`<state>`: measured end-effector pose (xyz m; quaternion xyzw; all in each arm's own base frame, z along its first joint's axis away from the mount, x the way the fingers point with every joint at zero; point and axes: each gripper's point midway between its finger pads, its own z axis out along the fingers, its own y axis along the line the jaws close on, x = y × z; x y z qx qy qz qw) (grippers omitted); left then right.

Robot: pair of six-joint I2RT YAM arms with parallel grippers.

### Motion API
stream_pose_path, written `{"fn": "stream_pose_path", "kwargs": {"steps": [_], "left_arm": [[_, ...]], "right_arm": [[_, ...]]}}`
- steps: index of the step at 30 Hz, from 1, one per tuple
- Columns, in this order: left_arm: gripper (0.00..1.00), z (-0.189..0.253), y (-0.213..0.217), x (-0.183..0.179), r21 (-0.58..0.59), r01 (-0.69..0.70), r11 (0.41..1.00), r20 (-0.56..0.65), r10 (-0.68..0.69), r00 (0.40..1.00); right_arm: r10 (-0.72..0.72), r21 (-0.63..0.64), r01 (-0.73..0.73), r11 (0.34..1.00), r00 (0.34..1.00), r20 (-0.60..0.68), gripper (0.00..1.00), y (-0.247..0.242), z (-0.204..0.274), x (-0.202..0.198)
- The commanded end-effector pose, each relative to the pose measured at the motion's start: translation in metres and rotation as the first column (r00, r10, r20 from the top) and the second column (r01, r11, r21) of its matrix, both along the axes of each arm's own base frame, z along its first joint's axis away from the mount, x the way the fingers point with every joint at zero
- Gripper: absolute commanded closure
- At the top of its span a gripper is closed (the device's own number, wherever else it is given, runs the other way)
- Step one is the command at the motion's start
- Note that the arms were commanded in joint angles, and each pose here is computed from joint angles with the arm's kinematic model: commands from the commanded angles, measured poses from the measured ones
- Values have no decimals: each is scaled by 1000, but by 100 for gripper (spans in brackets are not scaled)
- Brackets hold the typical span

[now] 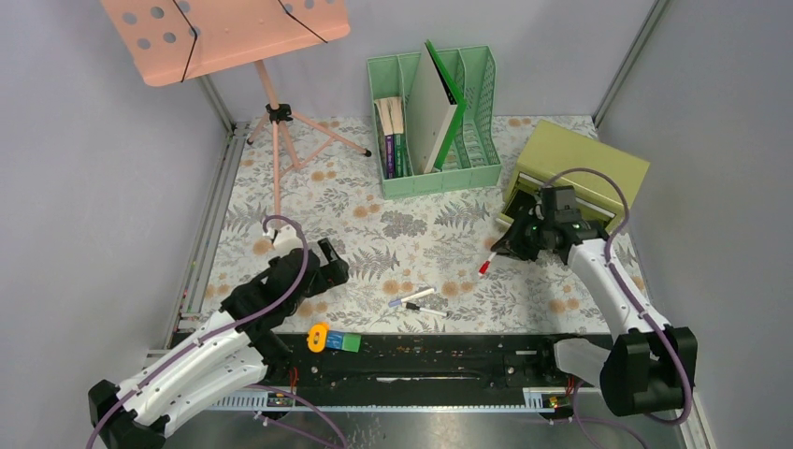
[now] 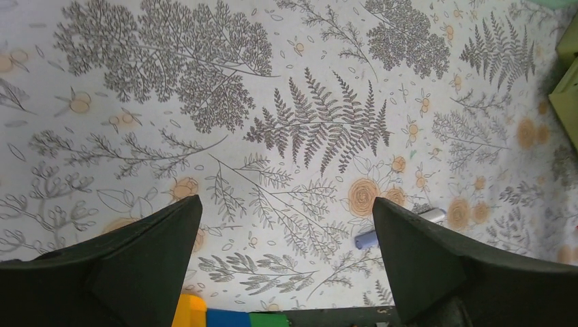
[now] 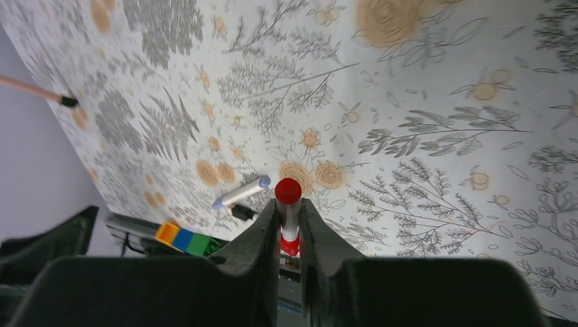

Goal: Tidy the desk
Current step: Place the stationery in the drawer.

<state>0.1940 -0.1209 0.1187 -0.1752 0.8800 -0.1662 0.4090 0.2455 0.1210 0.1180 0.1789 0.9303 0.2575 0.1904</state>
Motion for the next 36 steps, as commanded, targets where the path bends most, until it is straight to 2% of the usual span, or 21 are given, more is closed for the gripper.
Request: {"fn": "stream_pose_path", "kwargs": {"steps": [1, 7, 13, 18, 25, 28, 31, 36], "left_arm": [[1, 38, 2, 15, 83, 68, 994, 139, -80, 987], [1, 39, -4, 15, 74, 102, 992, 153, -112, 982], [1, 29, -14, 12, 28, 125, 992, 116, -127, 985], [1, 28, -15, 10, 27, 137, 990, 110, -139, 984], [1, 32, -16, 12, 7, 130, 991, 133, -130, 983], [1, 33, -17, 12, 2, 130, 991, 138, -129, 982], [1, 33, -17, 12, 1, 130, 992, 136, -129, 982], [1, 34, -18, 12, -6, 127, 992, 135, -125, 983]], "right_arm": [[-124, 82, 121, 989, 992, 32, 100, -15, 15, 9], [-287, 79, 280, 957, 952, 106, 100, -47, 31, 21], [-476, 27, 480, 877, 859, 189, 100, -89, 45, 25], [-541, -7, 562, 827, 800, 258, 100, -111, 58, 30], [-599, 15, 616, 788, 759, 255, 100, -125, 69, 42], [-657, 57, 662, 747, 723, 214, 100, -132, 65, 45], [-737, 164, 718, 676, 660, 148, 100, -139, 57, 52], [-792, 356, 731, 583, 609, 47, 100, -145, 49, 69]]}}
